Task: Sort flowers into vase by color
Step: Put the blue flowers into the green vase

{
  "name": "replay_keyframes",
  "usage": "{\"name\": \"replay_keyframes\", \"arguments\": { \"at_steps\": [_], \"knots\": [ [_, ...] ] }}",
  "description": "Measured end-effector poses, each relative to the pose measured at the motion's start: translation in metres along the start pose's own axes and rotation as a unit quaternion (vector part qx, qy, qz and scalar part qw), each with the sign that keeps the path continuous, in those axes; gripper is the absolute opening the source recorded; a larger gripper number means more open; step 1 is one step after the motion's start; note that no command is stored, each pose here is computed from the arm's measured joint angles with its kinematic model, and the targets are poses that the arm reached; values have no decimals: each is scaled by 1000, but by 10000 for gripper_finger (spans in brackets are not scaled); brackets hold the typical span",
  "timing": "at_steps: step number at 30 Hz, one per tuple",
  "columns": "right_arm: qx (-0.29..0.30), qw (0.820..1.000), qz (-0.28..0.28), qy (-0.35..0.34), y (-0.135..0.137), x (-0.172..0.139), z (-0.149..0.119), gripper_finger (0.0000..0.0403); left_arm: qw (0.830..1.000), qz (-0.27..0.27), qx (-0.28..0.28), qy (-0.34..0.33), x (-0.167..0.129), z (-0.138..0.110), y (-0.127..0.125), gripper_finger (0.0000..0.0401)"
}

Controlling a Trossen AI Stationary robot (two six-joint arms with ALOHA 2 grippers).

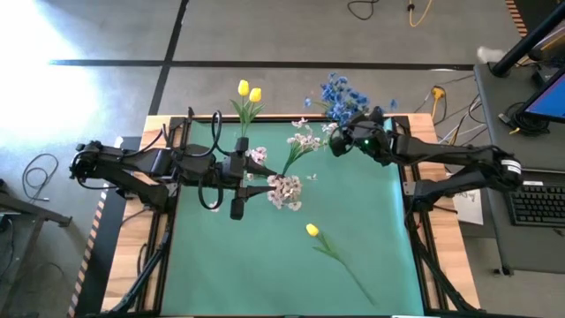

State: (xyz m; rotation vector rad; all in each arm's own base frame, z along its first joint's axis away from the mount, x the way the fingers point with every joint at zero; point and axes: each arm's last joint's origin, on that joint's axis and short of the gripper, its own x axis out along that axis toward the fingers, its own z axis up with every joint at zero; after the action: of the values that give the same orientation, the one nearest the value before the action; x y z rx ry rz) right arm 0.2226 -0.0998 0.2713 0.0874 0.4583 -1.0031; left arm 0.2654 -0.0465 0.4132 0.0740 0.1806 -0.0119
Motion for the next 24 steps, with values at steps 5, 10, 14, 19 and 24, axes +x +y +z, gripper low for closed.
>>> {"name": "replay_keyframes", "arguments": {
  "at_steps": [5, 10, 14, 19, 24],
  "knots": [
    [-1, 1000, -2, 4, 1, 2, -1, 18, 1000, 0, 0, 0, 0, 0, 0, 148],
    [9, 1000, 4, 5, -1, -2, -1, 52, 1000, 0, 0, 0, 0, 0, 0, 148],
    [11, 1000, 4, 14, -4, -6, -2, 111, 1000, 0, 0, 0, 0, 0, 0, 148],
    [17, 1000, 19, 1, -4, -20, 6, 184, 1000, 0, 0, 0, 0, 0, 0, 148],
    [19, 999, 41, -7, -4, -40, 18, 231, 1000, 0, 0, 0, 0, 0, 0, 148]
  ]
}}
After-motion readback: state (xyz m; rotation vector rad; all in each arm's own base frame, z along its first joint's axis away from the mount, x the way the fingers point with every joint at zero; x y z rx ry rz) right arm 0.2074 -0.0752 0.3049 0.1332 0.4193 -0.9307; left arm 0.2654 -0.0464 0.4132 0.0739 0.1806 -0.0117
